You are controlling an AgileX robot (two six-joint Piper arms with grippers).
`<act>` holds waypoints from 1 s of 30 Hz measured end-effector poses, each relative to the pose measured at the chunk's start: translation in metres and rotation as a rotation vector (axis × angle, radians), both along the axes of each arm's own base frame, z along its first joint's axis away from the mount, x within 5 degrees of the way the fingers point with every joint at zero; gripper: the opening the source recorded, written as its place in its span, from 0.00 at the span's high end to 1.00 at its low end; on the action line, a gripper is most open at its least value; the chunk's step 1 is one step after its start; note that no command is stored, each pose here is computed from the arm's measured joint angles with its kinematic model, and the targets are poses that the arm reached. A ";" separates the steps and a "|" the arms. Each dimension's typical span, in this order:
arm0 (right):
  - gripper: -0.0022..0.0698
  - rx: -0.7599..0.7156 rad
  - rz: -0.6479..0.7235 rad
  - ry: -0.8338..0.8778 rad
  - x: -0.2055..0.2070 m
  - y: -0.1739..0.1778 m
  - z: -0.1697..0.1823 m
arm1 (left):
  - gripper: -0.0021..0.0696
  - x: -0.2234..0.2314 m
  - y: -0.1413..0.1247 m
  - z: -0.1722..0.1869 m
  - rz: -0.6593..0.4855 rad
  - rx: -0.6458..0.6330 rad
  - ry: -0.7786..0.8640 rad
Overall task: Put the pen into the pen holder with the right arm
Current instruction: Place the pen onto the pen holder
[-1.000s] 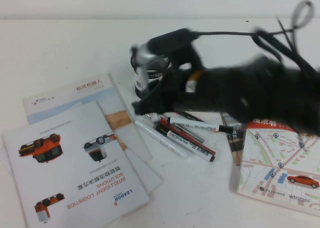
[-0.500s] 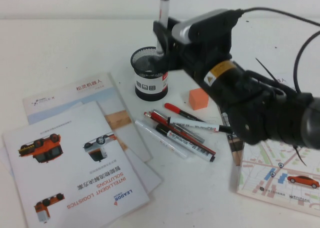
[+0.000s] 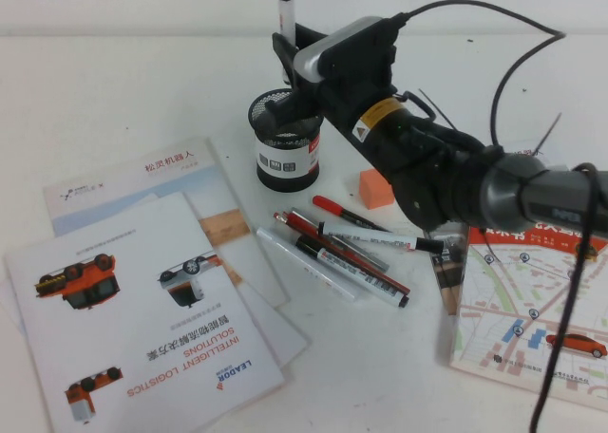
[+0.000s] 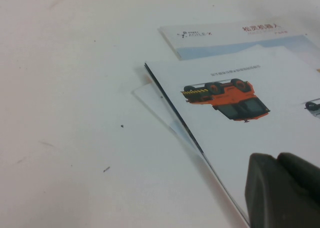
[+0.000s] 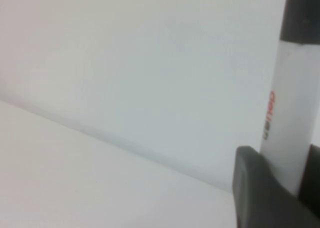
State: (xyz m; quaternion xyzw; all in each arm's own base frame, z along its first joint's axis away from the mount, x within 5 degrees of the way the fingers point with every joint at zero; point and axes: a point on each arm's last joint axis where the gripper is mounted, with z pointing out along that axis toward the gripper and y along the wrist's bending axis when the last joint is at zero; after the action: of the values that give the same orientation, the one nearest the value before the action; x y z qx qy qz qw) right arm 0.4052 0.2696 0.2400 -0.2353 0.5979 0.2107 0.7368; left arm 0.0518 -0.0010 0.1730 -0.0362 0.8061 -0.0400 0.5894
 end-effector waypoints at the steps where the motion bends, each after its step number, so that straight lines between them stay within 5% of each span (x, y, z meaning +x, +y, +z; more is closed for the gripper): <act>1: 0.79 -0.002 -0.001 0.002 0.003 0.002 -0.002 | 0.97 0.000 0.000 0.000 0.000 0.000 0.000; 16: 0.77 -0.033 -0.025 0.142 0.031 0.005 -0.031 | 0.97 0.000 0.000 0.000 0.000 0.000 0.000; 25: 0.45 -0.010 -0.023 0.176 0.031 0.004 -0.032 | 0.97 0.000 0.000 0.000 0.000 0.000 0.000; 30: 0.56 -0.014 -0.035 0.198 0.024 -0.001 0.003 | 0.97 0.000 0.000 0.000 0.000 0.000 0.000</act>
State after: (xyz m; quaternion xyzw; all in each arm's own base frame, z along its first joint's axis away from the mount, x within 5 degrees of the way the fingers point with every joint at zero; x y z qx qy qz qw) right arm 0.4297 0.2686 0.2432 -0.2080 0.6731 0.2160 0.6761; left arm 0.0518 -0.0010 0.1730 -0.0362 0.8061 -0.0400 0.5894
